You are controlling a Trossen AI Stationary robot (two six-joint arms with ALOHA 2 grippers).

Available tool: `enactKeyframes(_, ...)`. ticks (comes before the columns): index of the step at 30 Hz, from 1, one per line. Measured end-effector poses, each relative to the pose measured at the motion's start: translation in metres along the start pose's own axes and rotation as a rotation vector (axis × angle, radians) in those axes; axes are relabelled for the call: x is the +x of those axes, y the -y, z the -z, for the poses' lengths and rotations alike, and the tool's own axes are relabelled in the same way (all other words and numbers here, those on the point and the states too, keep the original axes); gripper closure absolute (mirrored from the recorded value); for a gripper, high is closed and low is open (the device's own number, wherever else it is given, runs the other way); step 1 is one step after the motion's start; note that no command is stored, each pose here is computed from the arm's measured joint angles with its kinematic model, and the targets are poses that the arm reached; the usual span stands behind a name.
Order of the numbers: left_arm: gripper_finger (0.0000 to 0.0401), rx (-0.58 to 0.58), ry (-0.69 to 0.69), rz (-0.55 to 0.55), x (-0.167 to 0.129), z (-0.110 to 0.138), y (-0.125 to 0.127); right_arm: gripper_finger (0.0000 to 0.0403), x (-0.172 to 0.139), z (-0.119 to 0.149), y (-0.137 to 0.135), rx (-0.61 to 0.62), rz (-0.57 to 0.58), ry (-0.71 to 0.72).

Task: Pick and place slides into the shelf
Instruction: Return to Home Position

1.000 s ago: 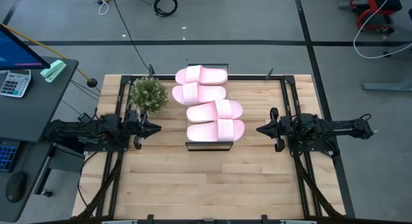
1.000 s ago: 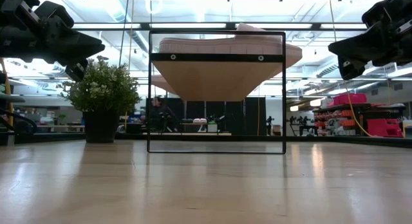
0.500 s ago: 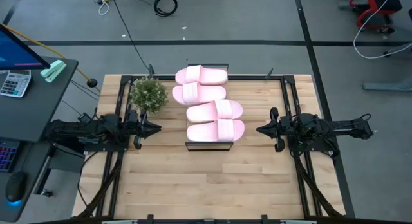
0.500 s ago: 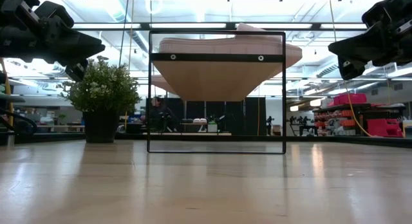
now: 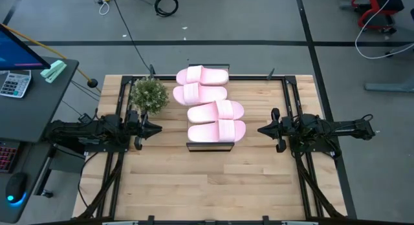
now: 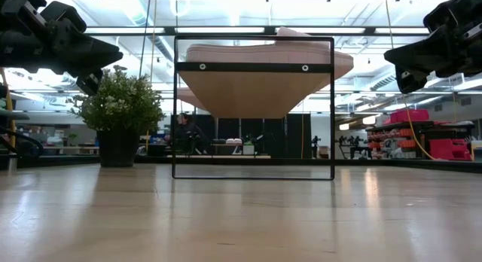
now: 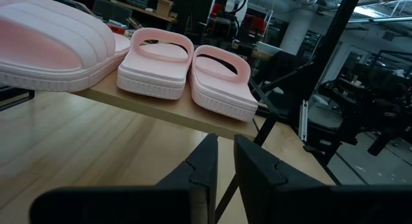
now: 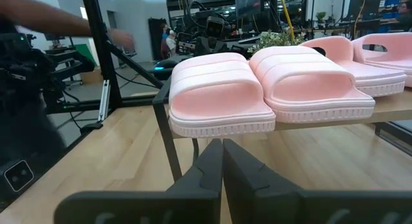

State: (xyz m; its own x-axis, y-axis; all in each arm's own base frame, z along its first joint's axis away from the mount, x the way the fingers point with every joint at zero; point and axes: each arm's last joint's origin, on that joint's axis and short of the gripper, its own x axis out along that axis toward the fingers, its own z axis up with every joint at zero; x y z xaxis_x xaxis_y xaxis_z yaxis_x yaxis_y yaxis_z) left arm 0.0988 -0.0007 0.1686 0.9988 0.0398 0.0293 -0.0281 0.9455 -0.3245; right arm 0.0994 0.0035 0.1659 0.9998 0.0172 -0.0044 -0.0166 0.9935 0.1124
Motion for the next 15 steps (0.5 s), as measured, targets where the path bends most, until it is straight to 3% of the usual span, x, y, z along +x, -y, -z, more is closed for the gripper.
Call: enactKeyframes(15,0.0347,0.0,0.0,-0.001,0.0,0.0,0.0,0.0387,0.0,0.0,0.0,0.0,0.0,0.0)
